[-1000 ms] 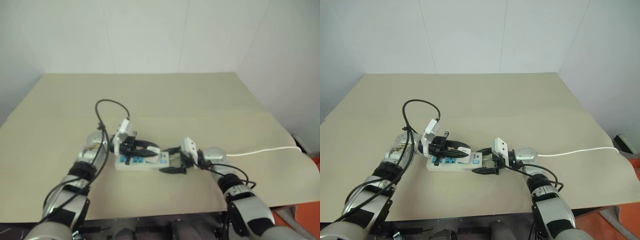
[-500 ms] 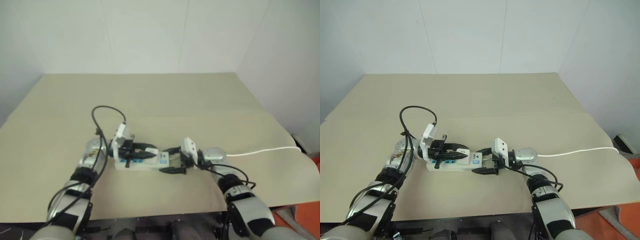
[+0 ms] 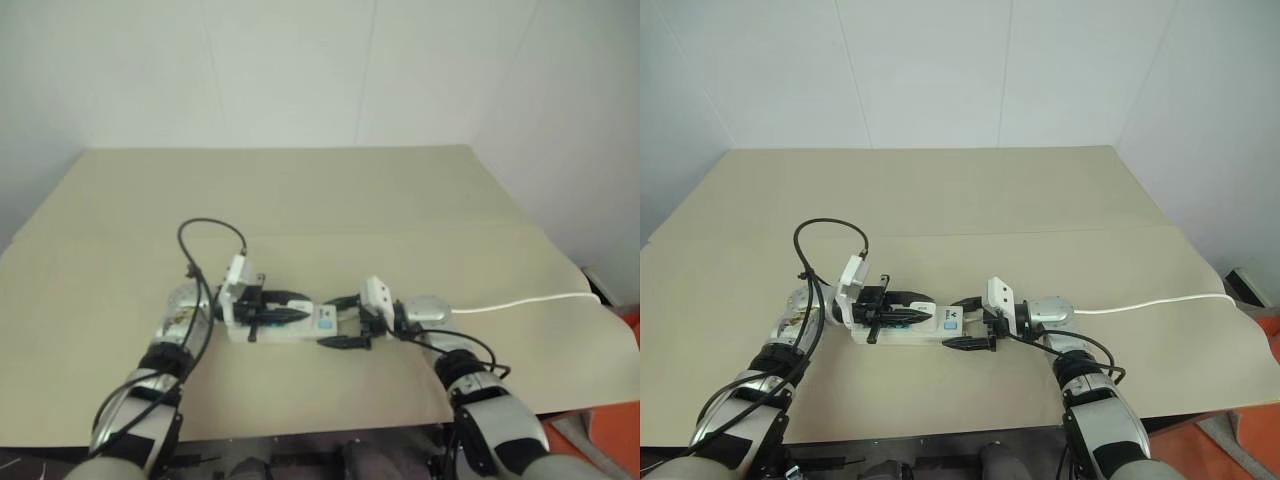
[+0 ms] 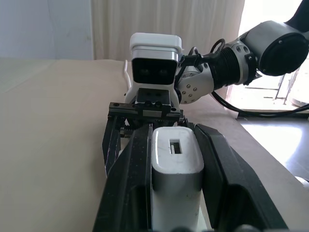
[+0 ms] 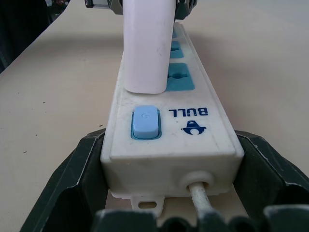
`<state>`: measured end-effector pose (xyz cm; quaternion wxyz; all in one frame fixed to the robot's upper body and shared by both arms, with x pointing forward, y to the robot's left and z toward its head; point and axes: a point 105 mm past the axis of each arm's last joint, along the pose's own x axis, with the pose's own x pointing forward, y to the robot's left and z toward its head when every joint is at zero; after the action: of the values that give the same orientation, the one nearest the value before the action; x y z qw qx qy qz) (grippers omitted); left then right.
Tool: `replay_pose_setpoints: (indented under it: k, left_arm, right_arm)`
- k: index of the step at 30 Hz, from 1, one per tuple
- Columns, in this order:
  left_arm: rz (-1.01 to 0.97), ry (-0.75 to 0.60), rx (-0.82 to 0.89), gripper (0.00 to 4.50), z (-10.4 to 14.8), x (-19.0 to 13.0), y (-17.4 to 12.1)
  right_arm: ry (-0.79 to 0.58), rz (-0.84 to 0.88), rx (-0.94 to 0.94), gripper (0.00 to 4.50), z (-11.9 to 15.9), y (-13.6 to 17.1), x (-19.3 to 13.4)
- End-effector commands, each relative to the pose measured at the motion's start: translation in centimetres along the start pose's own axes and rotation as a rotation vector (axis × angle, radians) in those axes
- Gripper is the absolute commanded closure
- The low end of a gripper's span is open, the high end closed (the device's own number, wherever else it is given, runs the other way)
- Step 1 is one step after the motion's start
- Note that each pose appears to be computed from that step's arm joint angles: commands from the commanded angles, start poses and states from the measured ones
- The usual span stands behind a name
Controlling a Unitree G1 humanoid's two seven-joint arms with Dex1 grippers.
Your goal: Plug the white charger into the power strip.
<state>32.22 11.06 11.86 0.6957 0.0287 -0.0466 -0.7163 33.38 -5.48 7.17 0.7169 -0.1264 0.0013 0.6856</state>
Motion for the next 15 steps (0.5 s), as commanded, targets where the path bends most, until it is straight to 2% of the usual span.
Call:
replay_pose_setpoints:
  k: [1,9,11,15]
  left_arm:
    - [0.021,0.075,-0.038,3.49,-1.75,-1.15,-0.4]
    - [0.045,0.049,-0.051,3.49,-2.16,-1.11,-0.27]
    - [0.049,0.031,-0.047,2.74,-1.9,-0.93,-0.08]
    - [0.041,0.017,-0.013,1.58,-1.35,-0.6,0.06]
  right_arm:
    - [0.044,0.065,0.076,1.1,-2.41,2.21,0.48]
    - [0.049,0.058,0.071,1.1,-2.45,2.14,0.35]
    - [0.048,0.058,0.072,1.1,-2.44,2.15,0.42]
    - [0.048,0.058,0.07,1.1,-2.44,2.17,0.57]
